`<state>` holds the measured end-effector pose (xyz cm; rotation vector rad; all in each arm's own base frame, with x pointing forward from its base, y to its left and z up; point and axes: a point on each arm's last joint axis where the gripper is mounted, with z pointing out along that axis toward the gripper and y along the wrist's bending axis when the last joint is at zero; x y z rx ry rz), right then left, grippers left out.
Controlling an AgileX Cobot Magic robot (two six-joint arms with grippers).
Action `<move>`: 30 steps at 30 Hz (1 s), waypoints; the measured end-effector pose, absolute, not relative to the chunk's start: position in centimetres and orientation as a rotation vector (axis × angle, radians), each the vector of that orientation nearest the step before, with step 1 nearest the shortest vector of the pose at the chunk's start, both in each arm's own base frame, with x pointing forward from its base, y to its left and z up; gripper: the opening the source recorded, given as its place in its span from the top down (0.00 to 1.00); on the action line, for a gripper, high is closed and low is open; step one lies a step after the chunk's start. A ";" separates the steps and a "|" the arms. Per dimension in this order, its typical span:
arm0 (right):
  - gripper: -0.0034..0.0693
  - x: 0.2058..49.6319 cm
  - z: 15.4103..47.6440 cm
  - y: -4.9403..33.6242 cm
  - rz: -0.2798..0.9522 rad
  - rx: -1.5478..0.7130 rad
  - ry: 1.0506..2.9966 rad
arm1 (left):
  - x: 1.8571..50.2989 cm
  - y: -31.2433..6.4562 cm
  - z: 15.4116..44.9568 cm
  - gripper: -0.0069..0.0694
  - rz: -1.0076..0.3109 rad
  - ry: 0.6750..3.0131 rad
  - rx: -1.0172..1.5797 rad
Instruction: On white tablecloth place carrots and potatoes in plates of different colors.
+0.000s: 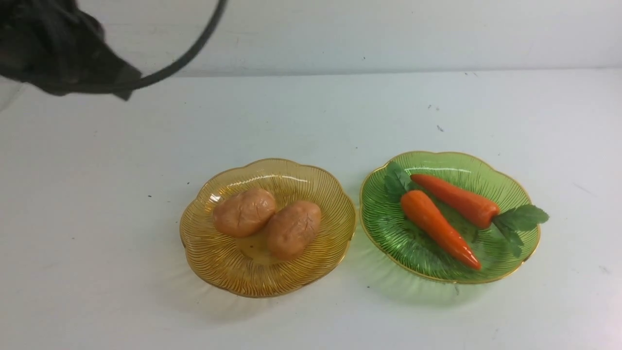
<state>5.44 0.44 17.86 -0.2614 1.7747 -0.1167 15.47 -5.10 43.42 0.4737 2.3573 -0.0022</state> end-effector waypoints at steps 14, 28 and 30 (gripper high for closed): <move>0.97 5.4 17.8 0.5 -0.021 -0.149 1.796 | 4.1 -0.7 33.5 0.91 -0.120 2.394 0.269; 0.97 5.4 17.8 0.5 -0.015 -0.143 1.797 | 5.0 -1.6 28.7 0.91 -0.336 1.692 0.207; 0.97 5.4 17.8 0.5 -0.015 -0.143 1.797 | 5.3 -1.8 28.0 0.91 -0.344 1.665 0.210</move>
